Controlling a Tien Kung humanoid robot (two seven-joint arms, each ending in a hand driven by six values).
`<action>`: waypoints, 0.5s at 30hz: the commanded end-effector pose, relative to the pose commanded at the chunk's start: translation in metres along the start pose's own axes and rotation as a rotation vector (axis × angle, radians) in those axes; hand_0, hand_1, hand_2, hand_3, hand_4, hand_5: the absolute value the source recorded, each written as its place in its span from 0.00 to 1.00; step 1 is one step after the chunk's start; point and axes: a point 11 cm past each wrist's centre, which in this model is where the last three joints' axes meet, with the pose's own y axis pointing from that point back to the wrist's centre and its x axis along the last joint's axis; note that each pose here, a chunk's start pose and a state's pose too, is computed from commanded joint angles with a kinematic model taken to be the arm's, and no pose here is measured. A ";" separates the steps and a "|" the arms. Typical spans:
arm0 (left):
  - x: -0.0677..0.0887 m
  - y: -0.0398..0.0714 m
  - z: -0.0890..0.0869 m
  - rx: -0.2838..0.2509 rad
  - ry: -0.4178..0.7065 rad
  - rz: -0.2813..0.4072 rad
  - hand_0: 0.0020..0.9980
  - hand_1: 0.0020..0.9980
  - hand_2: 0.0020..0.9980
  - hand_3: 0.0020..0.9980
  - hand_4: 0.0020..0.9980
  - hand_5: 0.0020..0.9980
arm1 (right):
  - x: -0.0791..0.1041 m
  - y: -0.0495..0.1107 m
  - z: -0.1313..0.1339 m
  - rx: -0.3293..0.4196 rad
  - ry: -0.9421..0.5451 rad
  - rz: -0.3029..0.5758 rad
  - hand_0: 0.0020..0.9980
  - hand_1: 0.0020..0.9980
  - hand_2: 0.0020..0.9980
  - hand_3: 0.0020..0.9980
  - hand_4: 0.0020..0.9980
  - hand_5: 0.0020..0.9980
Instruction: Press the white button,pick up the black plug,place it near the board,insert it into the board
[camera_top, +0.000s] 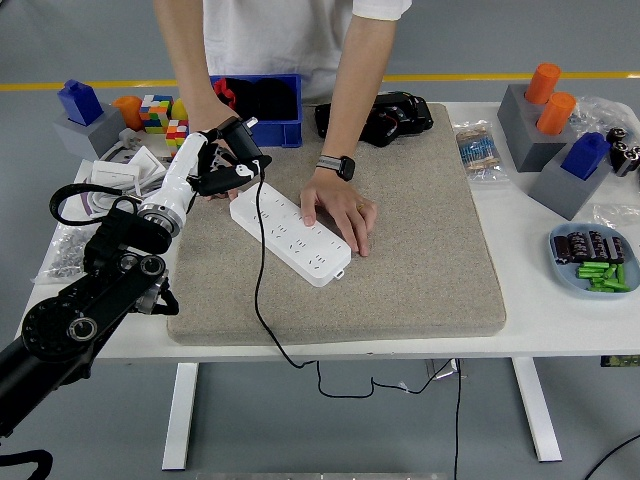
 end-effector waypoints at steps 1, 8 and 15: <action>0.001 0.000 0.000 -0.002 -0.016 0.004 0.09 0.22 0.31 0.56 0.76 0.00 | 0.000 0.000 0.000 0.000 0.001 0.000 0.64 0.55 0.53 0.54 0.64 0.31; 0.006 -0.002 0.000 0.026 -0.173 -0.007 0.09 0.22 0.27 0.58 0.70 0.00 | -0.001 0.000 0.000 0.001 0.000 -0.001 0.64 0.55 0.53 0.54 0.64 0.31; 0.011 -0.009 0.002 0.171 -0.450 -0.095 0.08 0.19 0.25 0.57 0.67 0.00 | 0.001 0.000 0.000 0.002 0.000 0.003 0.64 0.55 0.53 0.54 0.64 0.31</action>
